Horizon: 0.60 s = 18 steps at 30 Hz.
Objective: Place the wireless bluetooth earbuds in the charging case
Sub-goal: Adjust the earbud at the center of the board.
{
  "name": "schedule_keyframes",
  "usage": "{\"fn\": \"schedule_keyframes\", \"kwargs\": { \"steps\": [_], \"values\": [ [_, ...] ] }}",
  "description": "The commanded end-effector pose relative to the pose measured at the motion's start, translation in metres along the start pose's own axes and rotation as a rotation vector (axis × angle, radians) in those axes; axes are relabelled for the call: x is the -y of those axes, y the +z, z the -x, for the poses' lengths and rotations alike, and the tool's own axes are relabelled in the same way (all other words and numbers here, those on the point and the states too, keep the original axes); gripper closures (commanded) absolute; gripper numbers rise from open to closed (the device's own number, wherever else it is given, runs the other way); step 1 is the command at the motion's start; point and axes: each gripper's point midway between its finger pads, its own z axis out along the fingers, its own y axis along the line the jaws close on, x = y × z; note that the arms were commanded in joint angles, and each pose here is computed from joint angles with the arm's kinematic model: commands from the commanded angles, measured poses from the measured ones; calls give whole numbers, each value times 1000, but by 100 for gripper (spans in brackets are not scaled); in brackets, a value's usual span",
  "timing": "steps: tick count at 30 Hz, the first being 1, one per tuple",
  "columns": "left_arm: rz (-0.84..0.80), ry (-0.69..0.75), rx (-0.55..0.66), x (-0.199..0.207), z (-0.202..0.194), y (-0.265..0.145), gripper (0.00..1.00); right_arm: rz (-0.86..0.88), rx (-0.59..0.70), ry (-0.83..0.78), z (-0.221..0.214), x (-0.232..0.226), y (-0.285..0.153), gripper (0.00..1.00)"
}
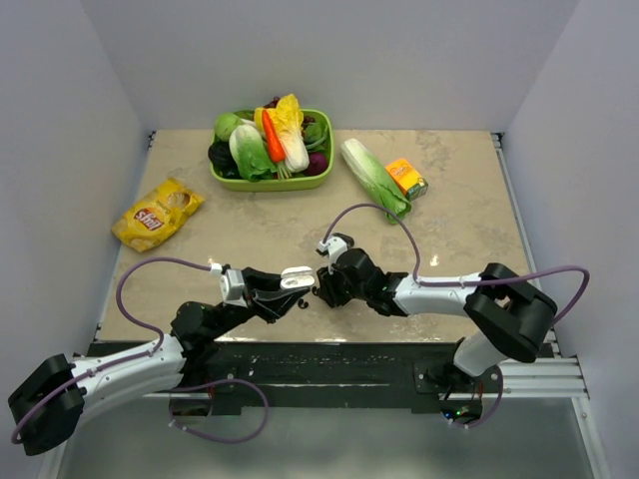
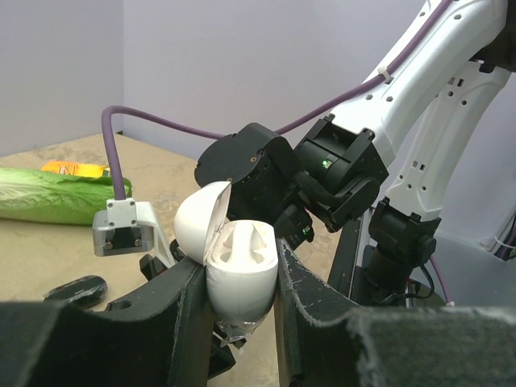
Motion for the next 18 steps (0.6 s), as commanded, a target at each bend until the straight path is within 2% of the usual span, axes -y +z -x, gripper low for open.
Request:
{"fn": "schedule_keyframes", "kwargs": {
  "steps": [1, 9, 18],
  "values": [
    [22, -17, -82, -5, -44, -33, 100, 18, 21, -17, 12, -6, 3, 62],
    [20, -19, -81, -5, -45, -35, 100, -28, 11, -10, 8, 2, 6, 60],
    [24, -17, -79, -6, -46, -36, 100, -100, 25, -7, 12, 14, 7, 70]
  ]
}}
